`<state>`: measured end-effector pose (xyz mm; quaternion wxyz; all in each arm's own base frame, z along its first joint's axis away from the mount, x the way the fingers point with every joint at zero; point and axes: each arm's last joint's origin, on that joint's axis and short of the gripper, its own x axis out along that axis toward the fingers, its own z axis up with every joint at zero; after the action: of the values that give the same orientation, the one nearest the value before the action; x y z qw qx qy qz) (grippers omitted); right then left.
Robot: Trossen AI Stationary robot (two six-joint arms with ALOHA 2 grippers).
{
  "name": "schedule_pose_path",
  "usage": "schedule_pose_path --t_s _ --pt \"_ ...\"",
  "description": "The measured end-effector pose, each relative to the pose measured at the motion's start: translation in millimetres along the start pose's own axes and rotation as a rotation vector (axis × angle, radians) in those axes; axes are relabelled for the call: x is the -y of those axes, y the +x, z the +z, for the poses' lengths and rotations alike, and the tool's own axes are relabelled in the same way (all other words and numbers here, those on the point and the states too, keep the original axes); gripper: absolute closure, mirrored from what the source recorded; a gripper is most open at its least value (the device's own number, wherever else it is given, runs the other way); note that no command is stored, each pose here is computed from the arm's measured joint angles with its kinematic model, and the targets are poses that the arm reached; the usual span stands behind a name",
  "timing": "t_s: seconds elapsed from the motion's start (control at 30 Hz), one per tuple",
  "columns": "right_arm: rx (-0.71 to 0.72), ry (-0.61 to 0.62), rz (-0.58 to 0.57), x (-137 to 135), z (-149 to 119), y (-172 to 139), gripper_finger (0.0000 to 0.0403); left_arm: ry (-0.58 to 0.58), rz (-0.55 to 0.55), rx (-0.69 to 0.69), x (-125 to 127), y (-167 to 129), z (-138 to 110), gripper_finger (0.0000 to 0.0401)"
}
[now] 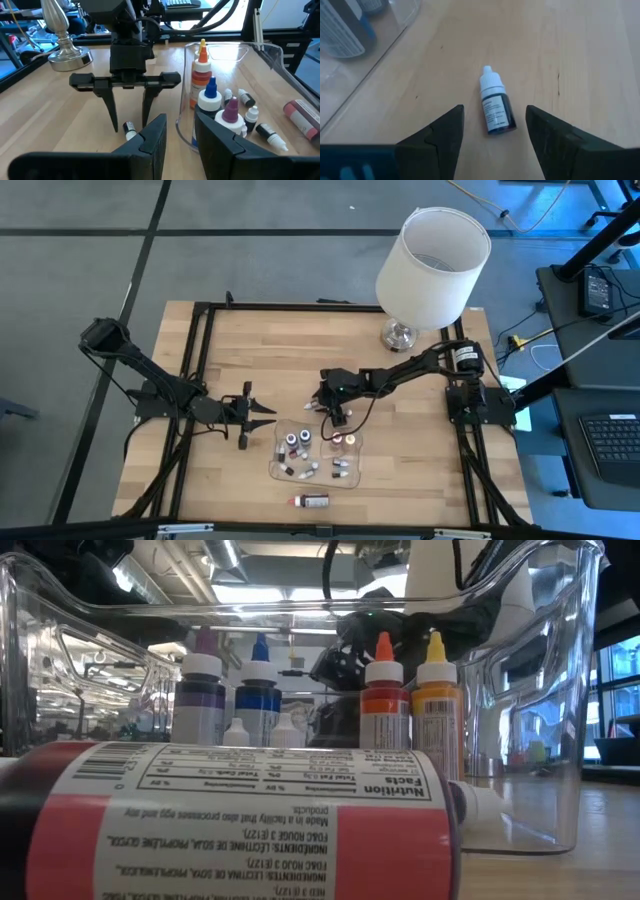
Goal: Pick & Place food coloring
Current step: Put the small white food coloring bottle into the container
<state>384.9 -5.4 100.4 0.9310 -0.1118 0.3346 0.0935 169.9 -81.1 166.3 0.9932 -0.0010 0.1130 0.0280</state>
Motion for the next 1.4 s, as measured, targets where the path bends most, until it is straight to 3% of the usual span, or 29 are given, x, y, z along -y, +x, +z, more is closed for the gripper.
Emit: schedule_pose_path --t_s 0.13,0.5,0.77,1.03,1.23,1.4 --pt "-0.001 0.001 0.001 -0.1 -0.1 0.1 0.0213 0.0 0.0 -0.001 0.0 0.0 0.0 0.0303" --pt "-0.004 -0.002 0.001 0.0 -0.3 0.1 0.0346 0.001 0.0 -0.001 0.0 0.0 0.0 0.0303" --pt "-0.024 0.021 -0.082 3.1 5.5 -8.7 0.0345 0.0 0.0 -0.001 0.0 0.1 0.0 0.0303" --pt "0.084 -0.007 -0.153 -2.9 54.5 -66.3 0.0348 0.002 0.0 -0.003 -0.1 0.1 -0.2 0.0303" --pt "0.173 -0.073 -0.081 -40.9 84.4 -104.9 0.0347 0.005 0.016 -0.006 -0.6 0.1 -0.7 0.0303" --pt "0.206 -0.149 -0.003 -87.5 97.8 -116.7 0.0347 0.006 0.019 -0.006 -0.7 0.1 -0.8 0.0303"
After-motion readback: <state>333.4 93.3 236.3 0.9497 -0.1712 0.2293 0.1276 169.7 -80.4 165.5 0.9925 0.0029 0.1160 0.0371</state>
